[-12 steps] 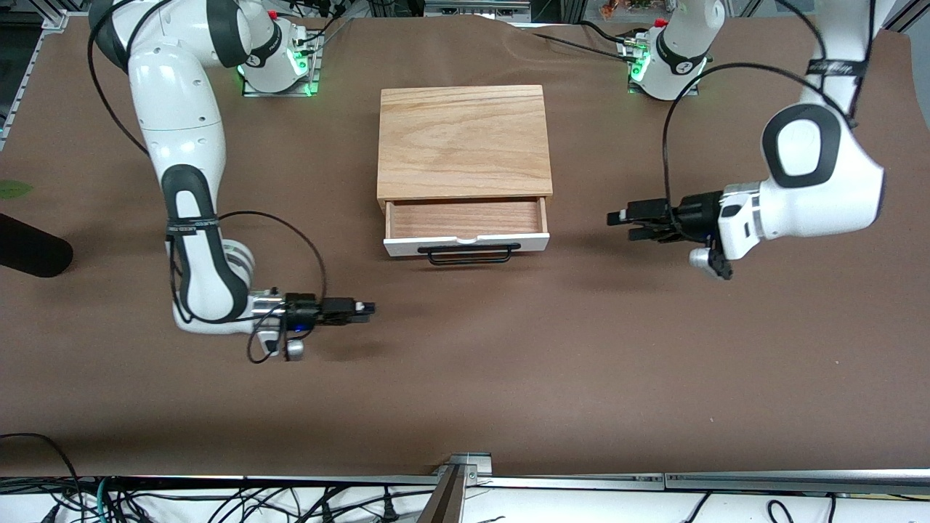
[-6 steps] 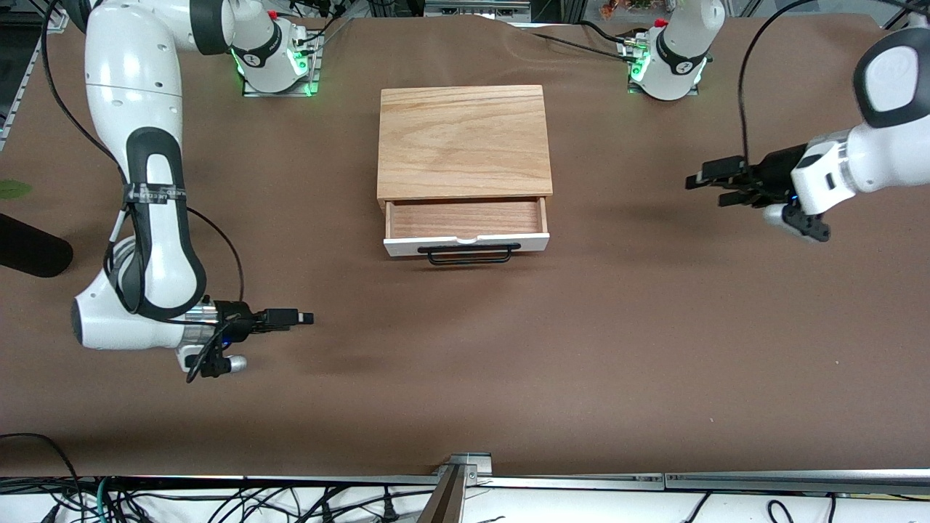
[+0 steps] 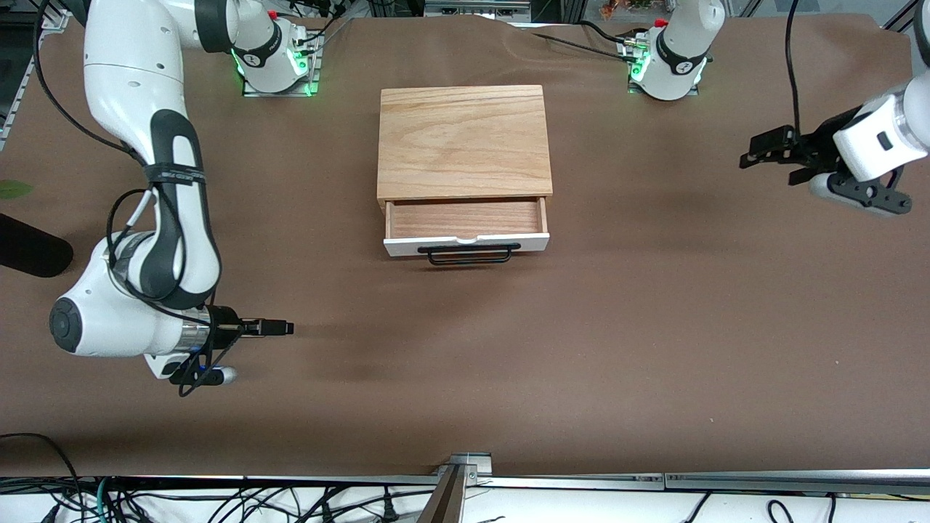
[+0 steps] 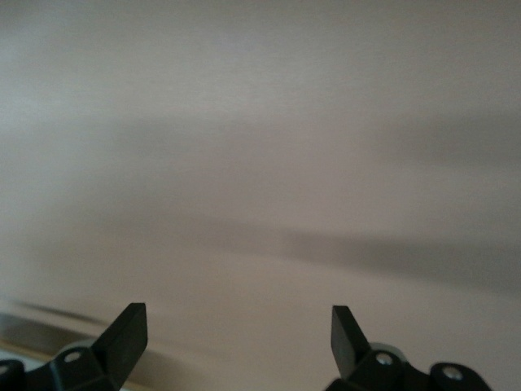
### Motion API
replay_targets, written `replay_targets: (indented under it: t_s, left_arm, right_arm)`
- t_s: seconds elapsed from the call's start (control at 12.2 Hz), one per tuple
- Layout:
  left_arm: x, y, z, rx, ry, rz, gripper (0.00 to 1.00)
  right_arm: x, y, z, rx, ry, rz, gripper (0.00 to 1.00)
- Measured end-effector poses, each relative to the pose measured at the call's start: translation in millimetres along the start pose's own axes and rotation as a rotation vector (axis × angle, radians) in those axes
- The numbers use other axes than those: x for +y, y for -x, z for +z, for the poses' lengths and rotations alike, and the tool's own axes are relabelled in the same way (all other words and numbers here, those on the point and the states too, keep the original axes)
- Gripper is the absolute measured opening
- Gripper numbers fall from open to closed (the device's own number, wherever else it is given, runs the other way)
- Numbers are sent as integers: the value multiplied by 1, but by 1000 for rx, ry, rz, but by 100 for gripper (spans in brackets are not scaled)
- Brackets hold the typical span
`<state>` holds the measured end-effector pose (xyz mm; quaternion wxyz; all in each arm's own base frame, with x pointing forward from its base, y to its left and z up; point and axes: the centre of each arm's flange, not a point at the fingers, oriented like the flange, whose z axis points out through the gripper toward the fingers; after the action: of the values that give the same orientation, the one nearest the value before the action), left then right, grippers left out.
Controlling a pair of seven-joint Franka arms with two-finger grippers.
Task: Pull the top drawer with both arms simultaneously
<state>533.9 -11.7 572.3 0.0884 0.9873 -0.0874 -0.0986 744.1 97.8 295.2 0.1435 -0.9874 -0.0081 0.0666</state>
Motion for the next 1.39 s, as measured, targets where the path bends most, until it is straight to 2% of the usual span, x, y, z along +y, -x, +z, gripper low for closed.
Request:
replay_targets:
  t_s: [0.16,0.33,0.57,0.73,0.9,0.98,1.22,1.31,1.39]
  left_arm:
    - [6,10,-30,2,-62,-6,100]
    - [6,19,-54,20,-101,-24,100]
    - [16,25,-85,75,-180,-80,100]
    - [20,27,-98,111,-195,-78,100]
    - [20,22,-101,146,-198,-74,100]
    - [20,19,-97,146,-193,-73,100]
    - [22,20,-84,153,-167,-101,100]
    - [27,24,-81,152,-166,-119,99]
    - [34,26,-80,153,-168,-139,97]
  right_arm:
    - [-1,0,-13,13,85,-22,100]
    - [3,2,-45,51,172,-39,100]
    - [11,18,-127,116,276,-46,100]
    - [17,41,-194,163,331,-42,100]
    - [26,74,-258,197,327,-18,100]
    - [35,94,-282,193,308,5,100]
    - [72,148,-320,154,240,73,100]
    - [78,162,-323,137,237,91,100]
    - [74,171,-321,123,261,115,100]
